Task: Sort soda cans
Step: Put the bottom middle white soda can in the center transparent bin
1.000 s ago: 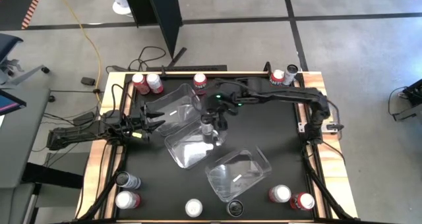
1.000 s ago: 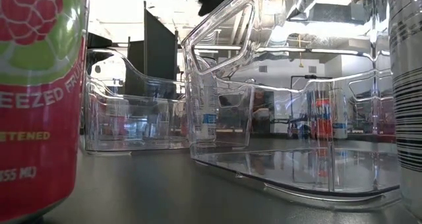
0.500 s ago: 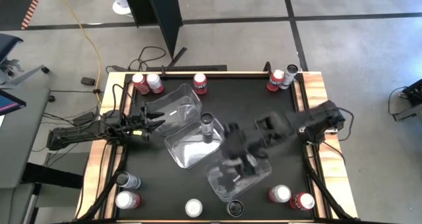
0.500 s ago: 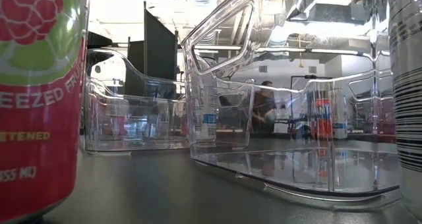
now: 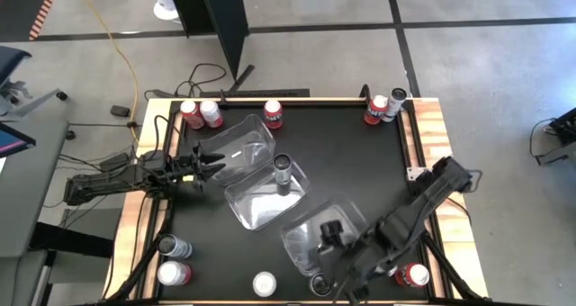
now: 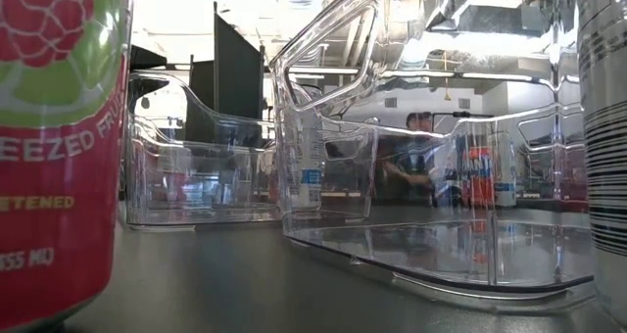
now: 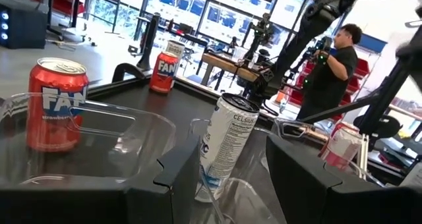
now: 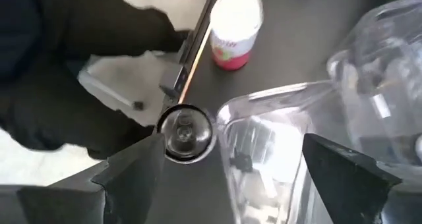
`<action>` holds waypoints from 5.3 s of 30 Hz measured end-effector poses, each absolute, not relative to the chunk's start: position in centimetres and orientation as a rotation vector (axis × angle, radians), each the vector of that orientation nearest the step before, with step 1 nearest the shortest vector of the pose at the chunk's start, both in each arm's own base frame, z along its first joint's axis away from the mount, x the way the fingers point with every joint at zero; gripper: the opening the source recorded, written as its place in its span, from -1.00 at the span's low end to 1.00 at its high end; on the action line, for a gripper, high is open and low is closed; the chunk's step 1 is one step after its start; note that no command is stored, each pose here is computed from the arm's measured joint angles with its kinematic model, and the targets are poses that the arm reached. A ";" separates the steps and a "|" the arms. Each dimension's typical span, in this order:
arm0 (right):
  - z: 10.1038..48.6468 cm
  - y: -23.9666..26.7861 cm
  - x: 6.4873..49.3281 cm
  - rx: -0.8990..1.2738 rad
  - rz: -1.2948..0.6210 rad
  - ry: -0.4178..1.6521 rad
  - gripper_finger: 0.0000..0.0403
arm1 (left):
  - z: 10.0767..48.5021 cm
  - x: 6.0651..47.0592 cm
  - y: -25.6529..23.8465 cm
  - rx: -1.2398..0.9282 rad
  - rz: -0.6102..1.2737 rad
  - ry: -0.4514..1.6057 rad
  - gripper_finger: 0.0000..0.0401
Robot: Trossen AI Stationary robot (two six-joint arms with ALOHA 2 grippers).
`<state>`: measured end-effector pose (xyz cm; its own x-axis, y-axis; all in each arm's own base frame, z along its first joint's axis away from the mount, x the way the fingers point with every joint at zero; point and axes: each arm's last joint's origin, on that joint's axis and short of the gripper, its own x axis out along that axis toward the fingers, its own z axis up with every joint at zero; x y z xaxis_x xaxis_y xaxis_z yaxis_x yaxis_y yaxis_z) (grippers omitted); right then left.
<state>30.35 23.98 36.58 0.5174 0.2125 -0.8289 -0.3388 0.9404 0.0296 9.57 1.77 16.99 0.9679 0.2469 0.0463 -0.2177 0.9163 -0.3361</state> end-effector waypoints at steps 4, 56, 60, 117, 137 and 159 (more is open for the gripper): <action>34.1 25.7 31.1 -0.161 0.325 1.031 0.94 | 17.0 9.6 1.8 -0.342 0.239 -0.089 -0.16; 24.6 29.4 34.9 -0.060 0.274 1.227 0.24 | 17.0 9.6 1.8 -0.297 0.241 -0.081 -0.16; 24.6 29.4 34.9 -0.055 0.275 1.234 0.24 | 17.0 9.6 1.8 -0.297 0.240 -0.081 -0.16; 34.8 23.1 36.4 -0.150 0.331 1.133 0.24 | 17.0 9.6 1.8 -0.297 0.240 -0.082 -0.16; 34.7 16.4 39.6 -0.212 0.275 1.141 0.24 | 17.0 9.6 1.8 -0.281 0.239 -0.080 -0.16; 39.7 6.3 39.4 -0.247 0.149 0.979 0.24 | 17.0 9.6 1.8 -0.274 0.241 -0.079 -0.16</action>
<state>39.37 6.30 39.70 0.5510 0.0134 -0.8344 -0.2348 0.9620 -0.1396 9.59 1.77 16.97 0.9683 0.2460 0.0442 -0.2247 0.9342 -0.2771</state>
